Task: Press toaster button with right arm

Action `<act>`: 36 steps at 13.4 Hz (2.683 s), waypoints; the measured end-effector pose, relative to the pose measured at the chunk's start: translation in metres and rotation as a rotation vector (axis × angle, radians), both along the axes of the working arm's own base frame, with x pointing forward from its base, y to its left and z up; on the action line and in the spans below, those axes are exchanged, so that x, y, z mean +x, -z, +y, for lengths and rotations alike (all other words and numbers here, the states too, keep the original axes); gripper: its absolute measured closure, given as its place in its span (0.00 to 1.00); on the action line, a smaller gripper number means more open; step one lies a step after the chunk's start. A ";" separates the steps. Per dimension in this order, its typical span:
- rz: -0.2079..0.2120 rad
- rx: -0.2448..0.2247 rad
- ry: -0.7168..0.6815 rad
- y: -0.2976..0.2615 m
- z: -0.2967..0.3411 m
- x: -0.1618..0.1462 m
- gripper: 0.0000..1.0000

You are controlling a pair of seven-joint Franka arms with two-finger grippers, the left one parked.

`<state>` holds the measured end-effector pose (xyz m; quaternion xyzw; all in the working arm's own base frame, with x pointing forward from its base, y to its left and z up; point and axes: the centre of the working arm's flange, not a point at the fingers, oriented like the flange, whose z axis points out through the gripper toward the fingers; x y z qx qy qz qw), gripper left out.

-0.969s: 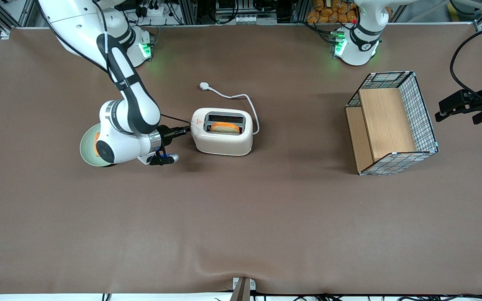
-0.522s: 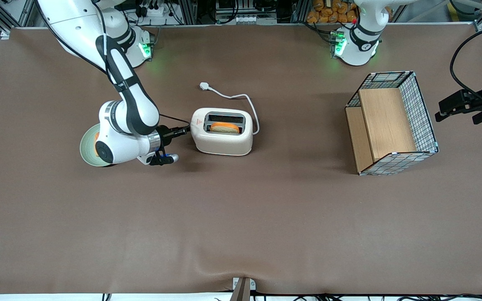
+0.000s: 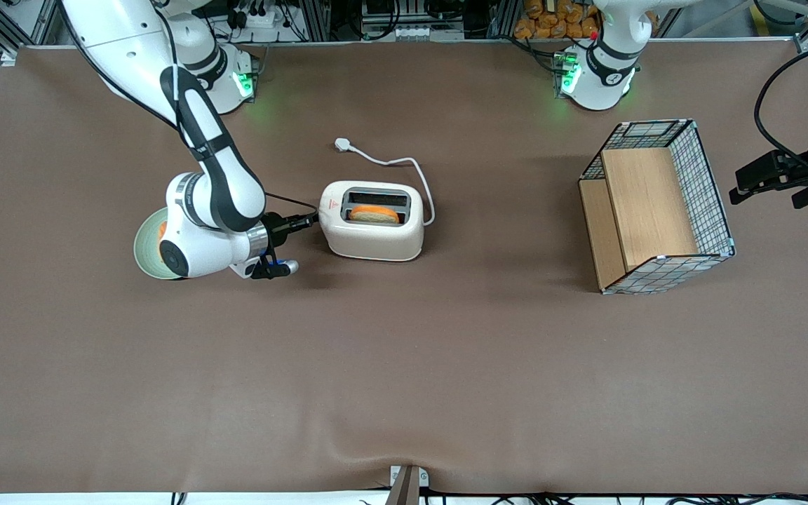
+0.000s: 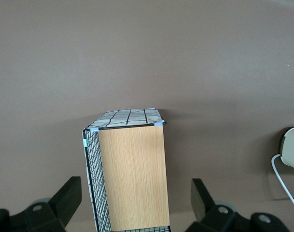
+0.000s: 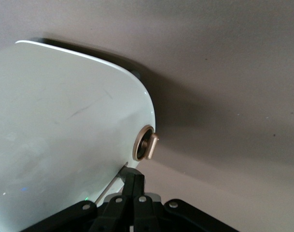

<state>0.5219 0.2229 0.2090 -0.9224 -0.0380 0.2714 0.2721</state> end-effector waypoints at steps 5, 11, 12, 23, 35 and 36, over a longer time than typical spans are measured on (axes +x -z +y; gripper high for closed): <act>0.007 0.004 0.003 0.008 -0.009 0.001 0.99; 0.008 0.010 -0.004 0.006 -0.006 0.002 0.99; 0.007 0.014 -0.007 0.004 -0.004 0.003 0.99; 0.013 0.028 0.011 -0.042 -0.010 0.035 0.53; -0.220 -0.155 -0.034 -0.146 -0.118 0.107 0.00; -0.264 -0.198 -0.057 -0.165 -0.125 0.111 0.00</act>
